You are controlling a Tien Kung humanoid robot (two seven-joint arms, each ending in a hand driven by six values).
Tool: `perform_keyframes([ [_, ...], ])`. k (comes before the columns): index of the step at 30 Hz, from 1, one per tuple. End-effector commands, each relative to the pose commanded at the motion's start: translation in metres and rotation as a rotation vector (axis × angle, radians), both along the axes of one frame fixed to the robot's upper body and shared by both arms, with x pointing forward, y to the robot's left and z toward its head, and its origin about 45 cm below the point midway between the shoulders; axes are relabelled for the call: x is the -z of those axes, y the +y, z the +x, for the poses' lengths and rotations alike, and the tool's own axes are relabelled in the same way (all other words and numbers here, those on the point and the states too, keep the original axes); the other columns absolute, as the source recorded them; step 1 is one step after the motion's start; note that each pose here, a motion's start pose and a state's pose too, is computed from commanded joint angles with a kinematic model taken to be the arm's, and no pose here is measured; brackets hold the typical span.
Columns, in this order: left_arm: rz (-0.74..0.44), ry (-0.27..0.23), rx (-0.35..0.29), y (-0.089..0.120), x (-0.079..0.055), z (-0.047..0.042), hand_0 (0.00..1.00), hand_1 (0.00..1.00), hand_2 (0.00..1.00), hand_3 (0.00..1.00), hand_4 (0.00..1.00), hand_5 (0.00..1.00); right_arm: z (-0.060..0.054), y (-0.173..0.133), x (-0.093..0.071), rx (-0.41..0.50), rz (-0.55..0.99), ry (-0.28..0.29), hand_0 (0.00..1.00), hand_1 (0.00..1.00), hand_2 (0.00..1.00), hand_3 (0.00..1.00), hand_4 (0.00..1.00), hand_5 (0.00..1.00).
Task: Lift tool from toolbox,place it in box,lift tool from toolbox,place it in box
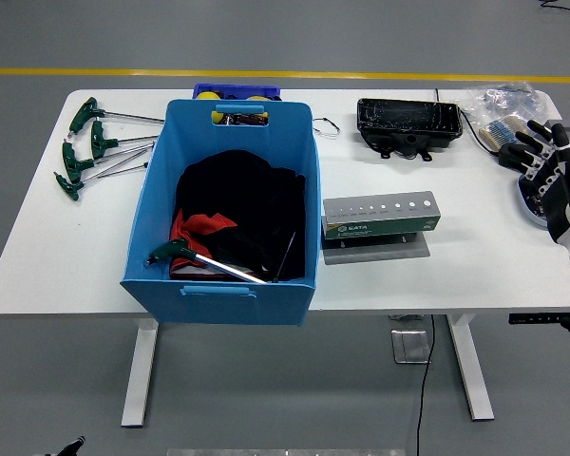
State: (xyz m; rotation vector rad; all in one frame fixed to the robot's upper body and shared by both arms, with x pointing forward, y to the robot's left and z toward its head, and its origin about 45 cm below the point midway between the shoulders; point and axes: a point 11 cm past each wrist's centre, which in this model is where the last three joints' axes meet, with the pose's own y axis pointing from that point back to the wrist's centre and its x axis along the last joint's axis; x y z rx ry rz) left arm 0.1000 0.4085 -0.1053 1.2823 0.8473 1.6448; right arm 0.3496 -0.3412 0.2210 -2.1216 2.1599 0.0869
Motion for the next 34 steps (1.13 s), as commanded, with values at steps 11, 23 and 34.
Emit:
perform_keyframes([
  [11, -0.001, 0.013, -0.012, -0.003, 0.002, -0.0044, 0.776, 0.828, 0.794, 0.721, 0.727, 0.664, -0.005, -0.002, -0.005, 0.005, 0.021, 0.03, 0.776, 0.739, 0.786, 0.823, 0.998, 0.973],
  [23, -0.009, 0.029, -0.013, -0.005, 0.004, -0.0141, 0.778, 0.825, 0.793, 0.723, 0.727, 0.664, 0.001, 0.005, 0.004, 0.01, 0.038, 0.05, 0.778, 0.737, 0.786, 0.826, 0.998, 0.977],
  [34, -0.009, 0.018, -0.011, -0.005, 0.004, -0.0126, 0.778, 0.825, 0.794, 0.723, 0.727, 0.664, 0.003, 0.01, 0.005, 0.002, 0.038, 0.047, 0.777, 0.735, 0.786, 0.825, 0.998, 0.985],
])
